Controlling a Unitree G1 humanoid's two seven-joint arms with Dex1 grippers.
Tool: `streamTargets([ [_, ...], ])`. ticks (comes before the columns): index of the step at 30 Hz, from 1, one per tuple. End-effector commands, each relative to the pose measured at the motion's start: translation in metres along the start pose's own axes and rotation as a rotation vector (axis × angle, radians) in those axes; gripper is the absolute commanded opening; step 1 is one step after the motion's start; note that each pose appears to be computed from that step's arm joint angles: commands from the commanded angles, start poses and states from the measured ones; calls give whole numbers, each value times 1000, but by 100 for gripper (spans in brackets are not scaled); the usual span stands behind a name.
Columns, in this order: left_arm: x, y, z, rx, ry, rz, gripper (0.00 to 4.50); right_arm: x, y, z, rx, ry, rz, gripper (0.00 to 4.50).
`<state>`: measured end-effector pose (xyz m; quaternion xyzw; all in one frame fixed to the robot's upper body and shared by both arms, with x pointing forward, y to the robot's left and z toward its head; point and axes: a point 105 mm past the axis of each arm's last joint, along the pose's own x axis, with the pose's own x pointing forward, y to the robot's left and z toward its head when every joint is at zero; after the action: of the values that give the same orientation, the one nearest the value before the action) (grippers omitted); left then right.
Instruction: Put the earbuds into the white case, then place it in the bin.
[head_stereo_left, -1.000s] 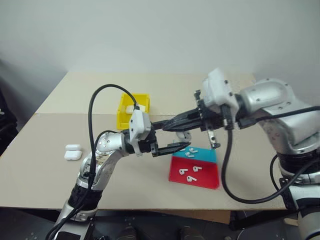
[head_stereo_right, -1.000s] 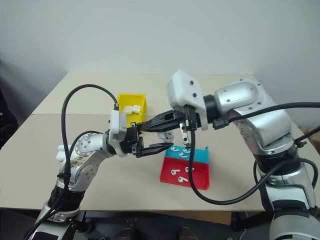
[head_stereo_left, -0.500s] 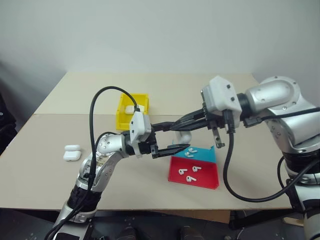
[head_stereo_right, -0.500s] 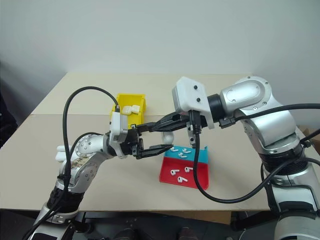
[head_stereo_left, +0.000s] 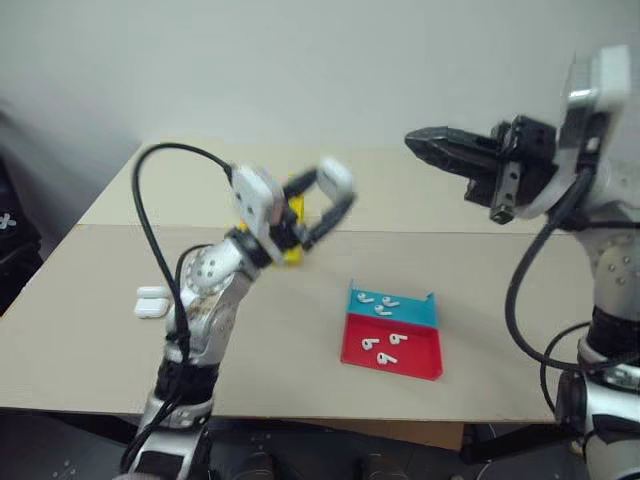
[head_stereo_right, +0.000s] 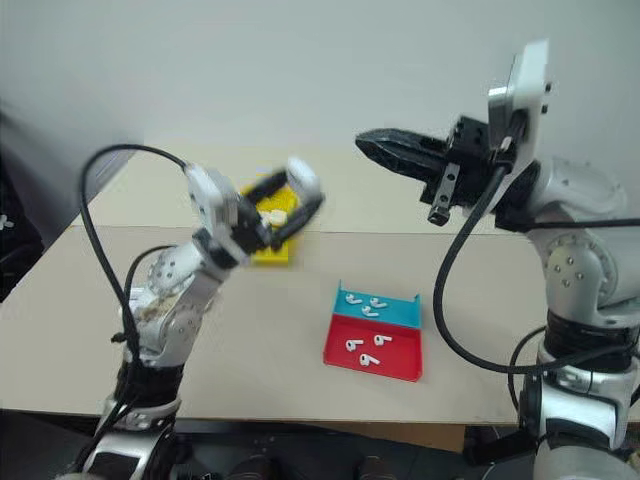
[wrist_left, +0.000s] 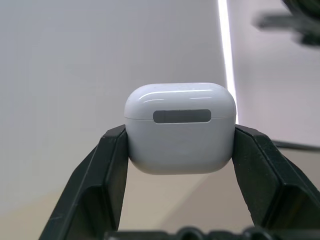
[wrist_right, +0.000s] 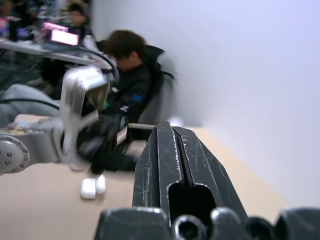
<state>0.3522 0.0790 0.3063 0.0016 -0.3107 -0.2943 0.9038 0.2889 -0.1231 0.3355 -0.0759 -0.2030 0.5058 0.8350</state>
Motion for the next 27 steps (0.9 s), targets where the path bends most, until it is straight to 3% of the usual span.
streamTargets([
  [1, 7, 48, -20, 137, 105, 292, 279, -2, 9, 11, 39, -77, -79, 3],
  [4, 9, 61, -44, 249, 238, 314, 279, -2, 14, 6, 62, -73, -100, 3],
  [10, 12, 83, -86, 237, 416, 451, 279, 1, 19, -20, 54, 90, -115, 3],
  [18, -1, 76, -128, 187, 602, 403, 279, 4, 26, -30, 37, 144, -122, 3],
  [23, -5, 81, -131, 196, 583, 457, 434, 4, 25, -33, 39, 160, -133, 0],
  [27, -4, 78, -127, 223, 549, 428, 444, 4, 23, -35, 40, 176, -142, 0],
])
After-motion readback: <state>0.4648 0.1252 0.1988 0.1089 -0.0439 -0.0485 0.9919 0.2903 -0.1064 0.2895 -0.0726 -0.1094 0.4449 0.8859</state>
